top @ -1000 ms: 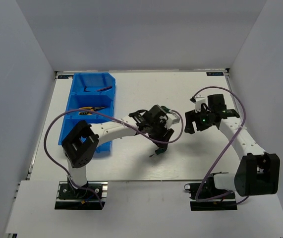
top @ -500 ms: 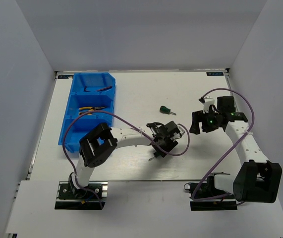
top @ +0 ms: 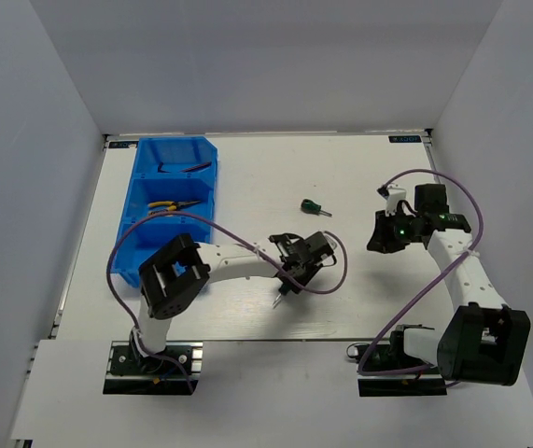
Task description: Sort the tools into containers
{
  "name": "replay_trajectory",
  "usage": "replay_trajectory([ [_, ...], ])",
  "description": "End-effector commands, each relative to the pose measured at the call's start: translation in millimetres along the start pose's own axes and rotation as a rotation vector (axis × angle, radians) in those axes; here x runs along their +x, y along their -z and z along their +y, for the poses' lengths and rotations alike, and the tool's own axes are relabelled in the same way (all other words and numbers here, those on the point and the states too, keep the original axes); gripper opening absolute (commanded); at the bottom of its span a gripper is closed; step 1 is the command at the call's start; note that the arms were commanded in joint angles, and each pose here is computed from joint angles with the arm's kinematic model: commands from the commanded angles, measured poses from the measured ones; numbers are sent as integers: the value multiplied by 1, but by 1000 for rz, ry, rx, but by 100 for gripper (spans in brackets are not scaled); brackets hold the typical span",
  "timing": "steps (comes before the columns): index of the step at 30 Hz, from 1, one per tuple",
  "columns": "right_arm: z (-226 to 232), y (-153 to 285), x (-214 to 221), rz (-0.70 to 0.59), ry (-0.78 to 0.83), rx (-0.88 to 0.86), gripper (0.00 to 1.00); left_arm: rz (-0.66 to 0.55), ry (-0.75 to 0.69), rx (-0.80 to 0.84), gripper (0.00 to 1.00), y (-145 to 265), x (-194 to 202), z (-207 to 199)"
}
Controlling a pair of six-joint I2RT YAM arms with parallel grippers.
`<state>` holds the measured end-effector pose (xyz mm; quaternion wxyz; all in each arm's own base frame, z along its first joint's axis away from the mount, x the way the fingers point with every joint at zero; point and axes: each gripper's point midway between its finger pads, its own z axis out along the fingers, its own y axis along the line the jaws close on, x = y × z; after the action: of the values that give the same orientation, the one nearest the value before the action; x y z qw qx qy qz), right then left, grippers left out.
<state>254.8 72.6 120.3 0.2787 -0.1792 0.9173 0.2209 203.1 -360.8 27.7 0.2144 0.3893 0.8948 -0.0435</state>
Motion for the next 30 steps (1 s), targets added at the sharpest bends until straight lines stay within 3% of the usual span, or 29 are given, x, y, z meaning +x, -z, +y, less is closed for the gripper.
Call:
replay_trajectory([
  [1, 17, -2, 3, 13, 28, -110, 0, -226, 142, -91, 8, 82, -55, 46],
  [3, 20, -8, 3, 23, 15, -154, 0, -313, 205, -166, 7, 119, -77, 73],
  [7, 22, -16, -15, 6, 3, -187, 0, -371, 358, -395, 6, 175, -68, 149],
  [12, 26, -32, -30, 12, 26, -226, 0, -324, 551, -604, 6, 201, 1, 229],
  [19, 34, -46, -59, -5, 104, -269, 9, -267, 764, -667, 6, 189, 85, 250],
  [24, 40, -55, -75, -3, 142, -296, 18, -205, 834, -712, 7, 173, 105, 264],
  [30, 43, -71, -94, 6, 166, -314, 25, -162, 912, -731, 21, 156, 124, 278],
])
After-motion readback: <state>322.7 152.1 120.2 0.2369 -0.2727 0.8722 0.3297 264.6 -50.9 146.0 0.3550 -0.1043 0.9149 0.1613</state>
